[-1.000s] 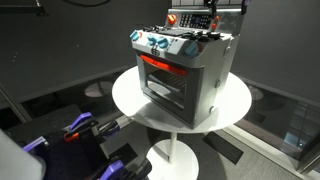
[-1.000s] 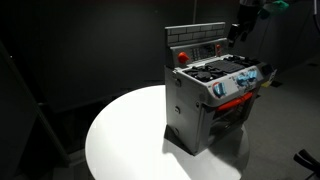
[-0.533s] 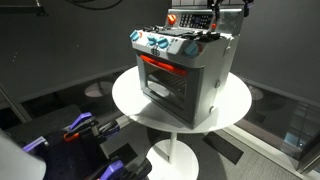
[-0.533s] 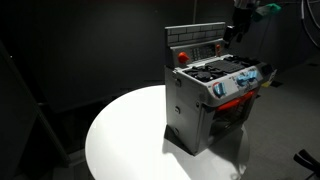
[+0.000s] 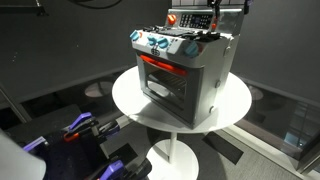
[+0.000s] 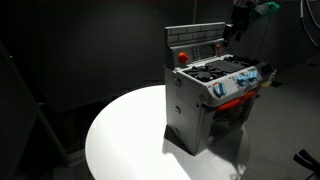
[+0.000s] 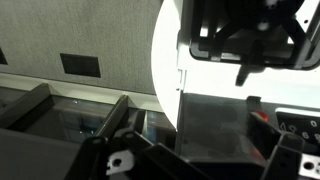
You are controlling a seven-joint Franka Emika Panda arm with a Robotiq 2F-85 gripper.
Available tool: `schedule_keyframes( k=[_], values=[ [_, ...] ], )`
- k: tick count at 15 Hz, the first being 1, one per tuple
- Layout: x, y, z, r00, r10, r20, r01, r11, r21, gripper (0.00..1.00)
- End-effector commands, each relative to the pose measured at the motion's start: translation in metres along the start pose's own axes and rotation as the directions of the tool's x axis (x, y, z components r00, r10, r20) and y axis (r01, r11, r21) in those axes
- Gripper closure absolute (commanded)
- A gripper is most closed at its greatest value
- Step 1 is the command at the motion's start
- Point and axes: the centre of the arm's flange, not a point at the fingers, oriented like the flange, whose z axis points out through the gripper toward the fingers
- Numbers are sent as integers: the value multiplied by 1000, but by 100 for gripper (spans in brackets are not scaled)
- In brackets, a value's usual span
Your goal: Press the top button on the stove
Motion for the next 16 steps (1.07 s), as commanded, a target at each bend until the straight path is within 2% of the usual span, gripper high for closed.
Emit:
schedule_keyframes(
  k=[1,16],
  values=[
    [7,-3,-4,1000,-3,-13,3,1000,-8,0],
    [12,-14,4,1000,-19,-5,19,1000,-5,0]
  ],
)
